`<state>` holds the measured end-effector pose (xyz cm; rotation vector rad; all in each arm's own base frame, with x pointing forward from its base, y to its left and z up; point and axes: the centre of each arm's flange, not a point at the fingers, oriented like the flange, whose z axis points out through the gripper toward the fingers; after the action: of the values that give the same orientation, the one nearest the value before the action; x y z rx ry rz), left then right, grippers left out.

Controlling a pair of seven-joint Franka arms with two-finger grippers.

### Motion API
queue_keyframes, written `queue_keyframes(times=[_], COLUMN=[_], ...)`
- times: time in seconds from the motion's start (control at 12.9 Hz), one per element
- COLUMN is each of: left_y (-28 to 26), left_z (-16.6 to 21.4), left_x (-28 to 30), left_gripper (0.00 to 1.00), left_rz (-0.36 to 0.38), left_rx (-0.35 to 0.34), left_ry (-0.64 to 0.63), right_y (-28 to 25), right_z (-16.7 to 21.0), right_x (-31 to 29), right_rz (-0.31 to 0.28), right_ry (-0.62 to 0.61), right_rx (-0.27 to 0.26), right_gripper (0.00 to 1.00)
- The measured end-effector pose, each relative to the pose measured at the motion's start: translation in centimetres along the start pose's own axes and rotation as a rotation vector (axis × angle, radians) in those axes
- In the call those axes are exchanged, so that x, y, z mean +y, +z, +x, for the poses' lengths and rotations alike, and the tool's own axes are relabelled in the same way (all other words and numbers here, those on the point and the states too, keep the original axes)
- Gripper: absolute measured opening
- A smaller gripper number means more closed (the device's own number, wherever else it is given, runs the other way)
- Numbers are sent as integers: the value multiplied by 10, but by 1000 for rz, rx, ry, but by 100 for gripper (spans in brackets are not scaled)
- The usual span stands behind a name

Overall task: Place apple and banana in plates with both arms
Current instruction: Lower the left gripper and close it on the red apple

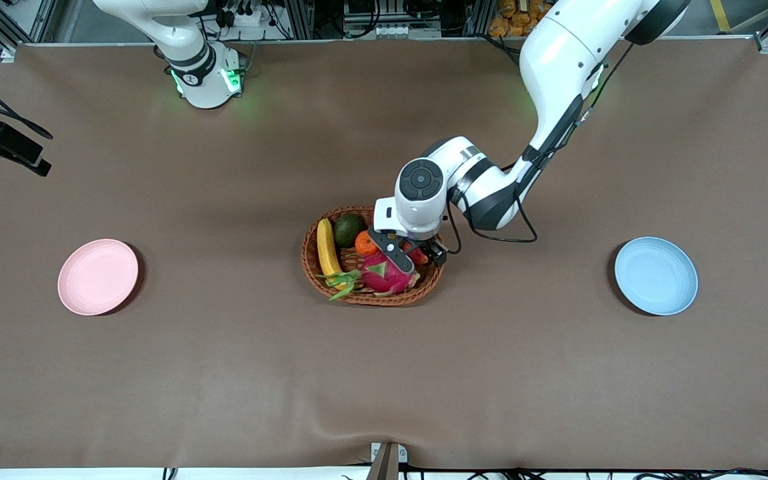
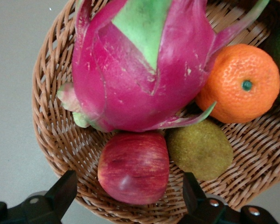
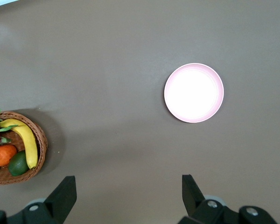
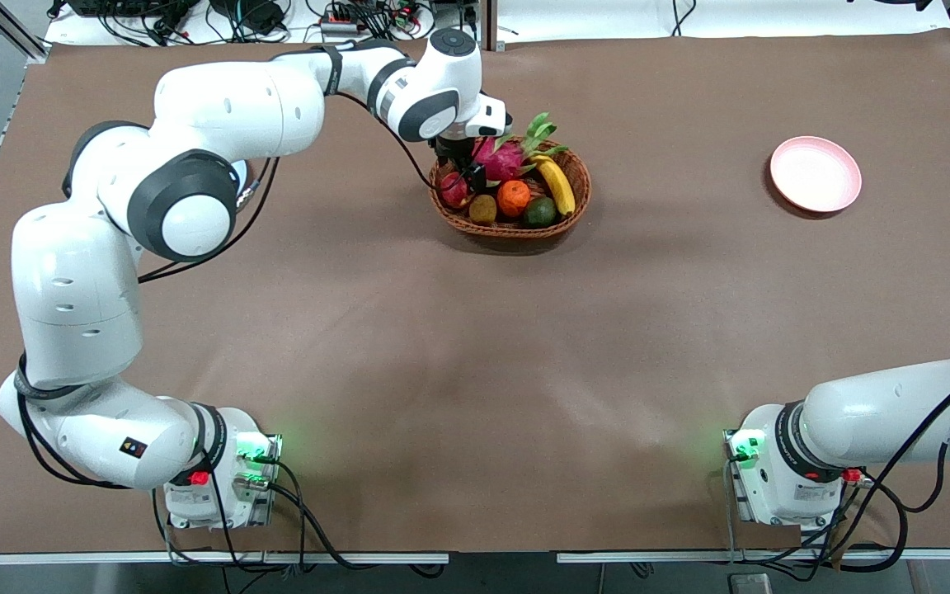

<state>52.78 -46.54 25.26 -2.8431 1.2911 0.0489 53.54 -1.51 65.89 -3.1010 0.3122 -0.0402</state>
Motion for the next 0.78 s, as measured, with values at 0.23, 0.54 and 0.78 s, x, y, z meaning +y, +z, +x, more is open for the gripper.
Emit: queue_keyframes(times=[0.23,0.54,0.78], left_y=[13,22,21], left_z=[-1,0,1], left_x=[3,11,11], left_gripper=[95,70,70], left_rz=[-8,-9,-8], left_rx=[-17,-26,-24], left_ry=[5,19,19], right_y=[2,3,3], right_z=[1,1,2], right_x=[0,0,0], right_rz=[-1,-1,-1], right_ry=[0,0,1], right_rx=[-3,-5,-5], right_gripper=[100,100,100])
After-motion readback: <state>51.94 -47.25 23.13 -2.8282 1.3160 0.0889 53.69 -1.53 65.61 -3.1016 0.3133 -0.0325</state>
